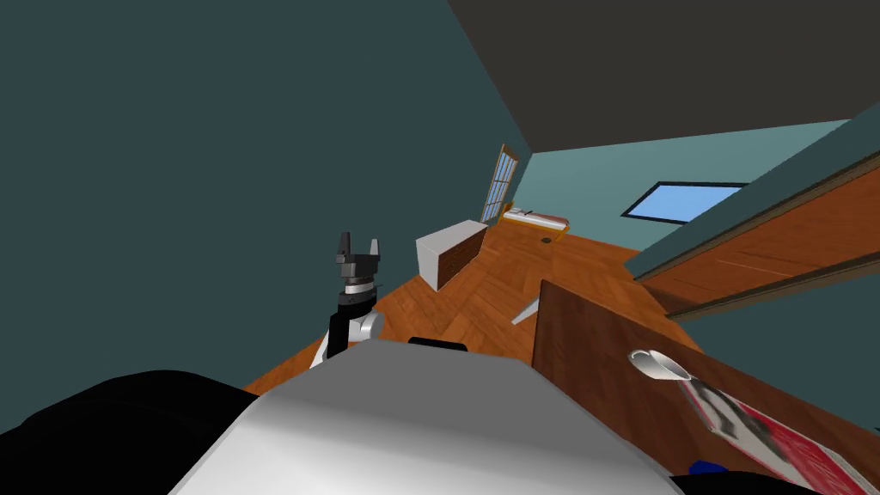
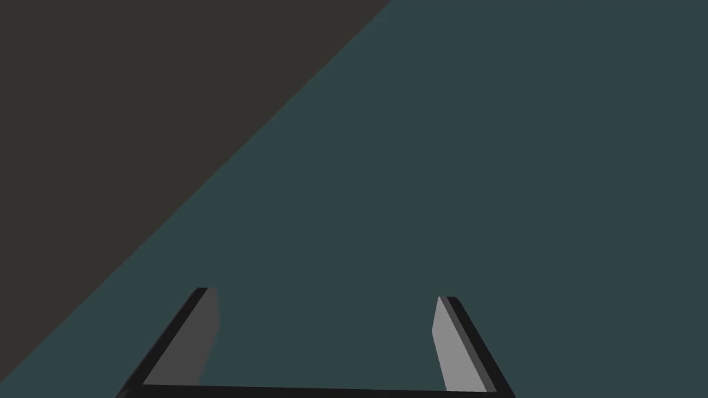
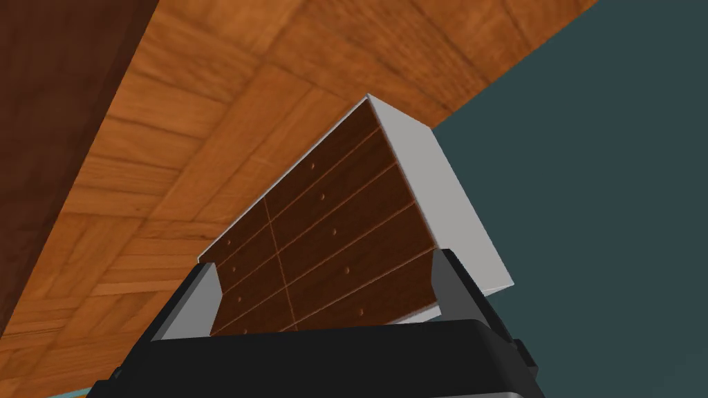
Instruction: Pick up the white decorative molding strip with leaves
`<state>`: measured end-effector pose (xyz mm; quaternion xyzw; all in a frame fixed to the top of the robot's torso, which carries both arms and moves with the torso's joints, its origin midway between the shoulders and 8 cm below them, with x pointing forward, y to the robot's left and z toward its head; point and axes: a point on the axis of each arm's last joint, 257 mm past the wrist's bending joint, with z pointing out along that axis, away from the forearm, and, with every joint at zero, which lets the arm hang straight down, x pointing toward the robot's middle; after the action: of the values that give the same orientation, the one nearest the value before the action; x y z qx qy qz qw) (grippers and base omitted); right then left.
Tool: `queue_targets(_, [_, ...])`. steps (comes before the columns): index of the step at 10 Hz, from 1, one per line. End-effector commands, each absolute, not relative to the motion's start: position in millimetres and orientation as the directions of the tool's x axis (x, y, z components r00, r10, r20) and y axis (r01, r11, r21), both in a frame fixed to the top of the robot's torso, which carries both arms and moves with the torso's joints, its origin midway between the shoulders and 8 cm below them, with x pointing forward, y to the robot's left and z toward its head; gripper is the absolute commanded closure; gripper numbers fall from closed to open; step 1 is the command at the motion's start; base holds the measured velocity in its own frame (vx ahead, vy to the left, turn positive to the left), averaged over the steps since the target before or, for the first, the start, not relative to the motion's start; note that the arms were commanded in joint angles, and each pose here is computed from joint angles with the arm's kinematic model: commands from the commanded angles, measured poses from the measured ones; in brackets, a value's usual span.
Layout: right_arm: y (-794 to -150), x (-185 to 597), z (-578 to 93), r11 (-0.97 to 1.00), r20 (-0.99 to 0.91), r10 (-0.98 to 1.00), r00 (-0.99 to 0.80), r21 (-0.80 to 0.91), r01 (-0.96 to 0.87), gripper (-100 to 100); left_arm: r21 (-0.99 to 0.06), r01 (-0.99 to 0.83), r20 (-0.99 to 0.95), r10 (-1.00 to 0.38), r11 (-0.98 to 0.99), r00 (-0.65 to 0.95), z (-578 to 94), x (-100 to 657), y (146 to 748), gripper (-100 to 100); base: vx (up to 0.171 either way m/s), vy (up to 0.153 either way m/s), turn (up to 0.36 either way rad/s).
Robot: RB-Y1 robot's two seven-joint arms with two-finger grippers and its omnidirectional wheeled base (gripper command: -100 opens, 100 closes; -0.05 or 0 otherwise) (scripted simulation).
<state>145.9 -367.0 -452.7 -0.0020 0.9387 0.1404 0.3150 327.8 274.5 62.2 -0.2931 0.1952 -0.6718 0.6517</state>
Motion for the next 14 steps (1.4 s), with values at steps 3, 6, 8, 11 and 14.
queue_targets(3, [-407, 84, -479, 0.980, -0.477, -0.043, -0.878, 0.152, -0.131, -100, -0.644, 0.761, 0.139, -0.990, -0.074, 0.021, 62, 328, 275, 0, -0.012, -0.073, 0.404])
queue_targets(6, [-438, 38, -489, 0.982, -0.380, -0.127, -0.916, 0.082, -0.170, -100, -0.644, 0.761, 0.139, -0.990, -0.074, 0.022, 62, 328, 275, 0, -0.030, -0.060, 0.274])
queue_targets(8, [-464, -7, -494, 0.977, -0.281, -0.194, -0.940, 0.031, -0.211, -100, -0.644, 0.761, 0.139, -0.990, -0.074, 0.021, 62, 328, 274, 0, -0.073, -0.069, 0.433])
queue_targets(11, [-492, -70, -495, 0.965, -0.147, -0.262, -0.954, -0.010, -0.264, -100, -0.644, 0.761, 0.139, -0.990, -0.074, 0.021, 62, 328, 275, 0, -0.101, -0.063, 0.277])
queue_targets(14, [-507, -127, -493, 0.953, -0.031, -0.303, -0.953, -0.021, -0.302, -100, -0.644, 0.761, 0.139, -0.990, -0.074, 0.021, 62, 328, 275, 0, -0.104, -0.019, 0.191])
